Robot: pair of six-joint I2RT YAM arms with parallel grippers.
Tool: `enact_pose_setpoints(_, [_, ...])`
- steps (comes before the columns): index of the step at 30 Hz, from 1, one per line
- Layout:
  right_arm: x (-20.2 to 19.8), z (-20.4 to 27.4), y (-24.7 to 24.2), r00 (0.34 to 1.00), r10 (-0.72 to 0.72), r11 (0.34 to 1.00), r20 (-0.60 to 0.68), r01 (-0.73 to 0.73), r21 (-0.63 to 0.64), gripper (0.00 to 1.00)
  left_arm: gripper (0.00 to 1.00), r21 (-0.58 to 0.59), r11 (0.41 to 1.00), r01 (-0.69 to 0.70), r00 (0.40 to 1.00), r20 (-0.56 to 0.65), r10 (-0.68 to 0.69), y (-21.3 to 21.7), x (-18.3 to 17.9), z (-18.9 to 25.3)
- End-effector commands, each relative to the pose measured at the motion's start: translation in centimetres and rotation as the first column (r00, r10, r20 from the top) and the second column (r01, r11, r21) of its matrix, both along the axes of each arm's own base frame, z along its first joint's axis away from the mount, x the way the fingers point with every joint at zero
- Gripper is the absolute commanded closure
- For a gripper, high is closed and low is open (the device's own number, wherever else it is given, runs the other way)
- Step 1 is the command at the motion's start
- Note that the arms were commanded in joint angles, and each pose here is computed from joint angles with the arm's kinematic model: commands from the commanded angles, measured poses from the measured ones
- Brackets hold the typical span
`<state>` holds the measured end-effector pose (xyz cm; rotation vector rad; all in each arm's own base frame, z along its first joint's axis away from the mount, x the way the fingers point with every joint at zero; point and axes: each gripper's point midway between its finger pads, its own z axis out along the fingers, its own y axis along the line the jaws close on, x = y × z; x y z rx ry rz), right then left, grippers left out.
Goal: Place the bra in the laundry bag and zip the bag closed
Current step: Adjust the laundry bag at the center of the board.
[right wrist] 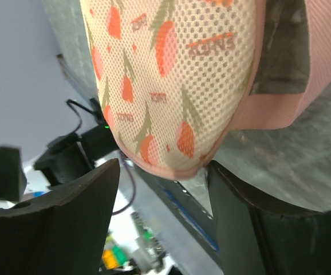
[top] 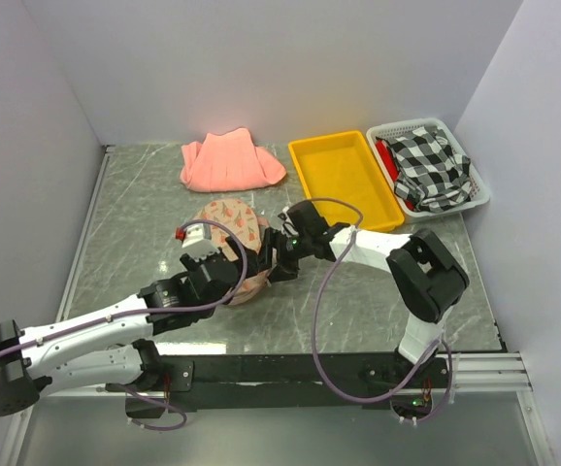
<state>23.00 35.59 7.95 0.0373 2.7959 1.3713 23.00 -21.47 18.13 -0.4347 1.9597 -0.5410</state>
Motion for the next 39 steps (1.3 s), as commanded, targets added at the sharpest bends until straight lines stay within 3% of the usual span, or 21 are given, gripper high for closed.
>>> enact_pose_setpoints(1, [1.2,2.2,-1.7,0.985,0.036,0.994,0.168,-0.018,-0.110,0.29,0.01,0.039,0.998,-0.041,0.998,-0.055,0.043,1.8,-0.8,-2.3])
enact_pose_setpoints(7, [2.9,0.2,-5.6,0.975,-0.004,0.964,0.222,0.063,-0.257,0.29,0.01,0.039,0.998,-0.042,0.992,-0.117,0.047,1.8,-1.5,-4.8])
enact_pose_setpoints(12, [6.4,-0.3,-6.1,0.976,-0.025,0.976,0.215,0.070,-0.206,0.30,0.01,0.045,0.993,-0.108,0.985,-0.133,0.113,3.0,-1.6,-5.6])
enact_pose_setpoints(21, [11.3,2.1,-2.5,0.932,0.066,0.995,0.356,-0.033,-0.099,0.30,0.01,0.086,0.962,-0.258,0.949,-0.165,0.269,6.0,-1.9,-7.3])
enact_pose_setpoints(26, [12.9,1.1,-2.0,0.948,0.055,0.998,0.313,-0.042,-0.049,0.31,0.01,0.095,0.939,-0.331,0.926,-0.161,0.342,7.2,-1.4,-8.1])
enact_pose_setpoints(31, [13.7,1.7,-0.7,0.926,0.088,0.995,0.366,-0.102,0.018,0.32,0.01,0.068,0.941,-0.331,0.924,-0.178,0.338,7.8,-0.6,-9.5])
enact_pose_setpoints(33, [13.6,0.7,-0.6,0.934,0.120,0.991,0.336,-0.130,0.008,0.32,0.01,-0.002,0.948,-0.318,0.932,-0.183,0.313,7.3,0.3,-9.3])
enact_pose_setpoints(39, [15.1,1.5,0.4,0.923,0.116,0.990,0.368,-0.138,0.034,0.35,0.01,0.029,0.957,-0.289,0.937,-0.194,0.289,7.0,1.3,-10.1])
